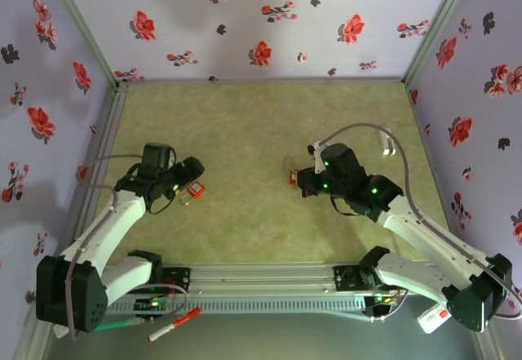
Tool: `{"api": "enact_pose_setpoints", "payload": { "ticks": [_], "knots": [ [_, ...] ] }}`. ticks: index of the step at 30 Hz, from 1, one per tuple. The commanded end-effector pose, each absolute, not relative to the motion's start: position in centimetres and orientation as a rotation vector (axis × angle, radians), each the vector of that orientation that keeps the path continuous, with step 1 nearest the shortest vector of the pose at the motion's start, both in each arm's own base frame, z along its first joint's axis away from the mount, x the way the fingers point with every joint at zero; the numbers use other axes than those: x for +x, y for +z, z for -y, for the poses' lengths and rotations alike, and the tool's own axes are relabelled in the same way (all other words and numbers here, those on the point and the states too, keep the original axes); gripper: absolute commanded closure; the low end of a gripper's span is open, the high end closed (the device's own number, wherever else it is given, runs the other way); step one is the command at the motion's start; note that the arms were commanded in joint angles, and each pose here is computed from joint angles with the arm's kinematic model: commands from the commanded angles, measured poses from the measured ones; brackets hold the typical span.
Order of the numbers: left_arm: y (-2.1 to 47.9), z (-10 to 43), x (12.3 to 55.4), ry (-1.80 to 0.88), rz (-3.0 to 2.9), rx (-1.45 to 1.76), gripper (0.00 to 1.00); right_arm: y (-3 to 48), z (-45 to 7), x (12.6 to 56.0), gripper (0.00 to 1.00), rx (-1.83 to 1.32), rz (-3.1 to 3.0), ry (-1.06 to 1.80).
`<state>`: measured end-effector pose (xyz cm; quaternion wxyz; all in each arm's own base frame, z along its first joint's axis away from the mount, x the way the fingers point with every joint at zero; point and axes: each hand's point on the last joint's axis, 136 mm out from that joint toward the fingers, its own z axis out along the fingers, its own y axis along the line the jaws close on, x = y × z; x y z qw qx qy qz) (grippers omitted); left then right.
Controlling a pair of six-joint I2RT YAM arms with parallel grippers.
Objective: Unlock with the key
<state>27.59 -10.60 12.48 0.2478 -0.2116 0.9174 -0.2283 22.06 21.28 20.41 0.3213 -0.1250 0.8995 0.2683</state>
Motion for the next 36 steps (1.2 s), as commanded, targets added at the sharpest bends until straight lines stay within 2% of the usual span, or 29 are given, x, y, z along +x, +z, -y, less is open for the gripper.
{"api": "enact_pose_setpoints", "payload": {
  "ticks": [1,9,12,16,27,36],
  "knots": [
    [12.2,10.8,26.4,-0.466,-2.642,-0.102,0.14,20.2,-20.8,22.4,1.00,-0.326,-2.369,0.663],
    [12.1,11.8,26.7,-0.306,-2.657,0.575,0.17,20.3,-21.0,22.6,1.00,-0.328,-2.360,0.675],
    [12.2,12.4,27.2,-0.281,-2.586,0.743,0.17,20.2,-21.0,22.6,1.00,-0.329,-2.369,0.671],
    [10.0,11.5,26.7,-0.182,-2.594,0.960,0.17,20.1,-20.8,22.6,1.00,-0.330,-2.373,0.660],
    [3.5,10.3,26.7,-0.125,-2.742,1.016,0.19,20.0,-21.0,22.7,1.00,-0.335,-2.378,0.667],
    [1.7,9.1,26.9,-0.069,-2.824,0.984,0.24,19.9,-20.6,22.4,1.00,-0.333,-2.365,0.674]
  ]
}}
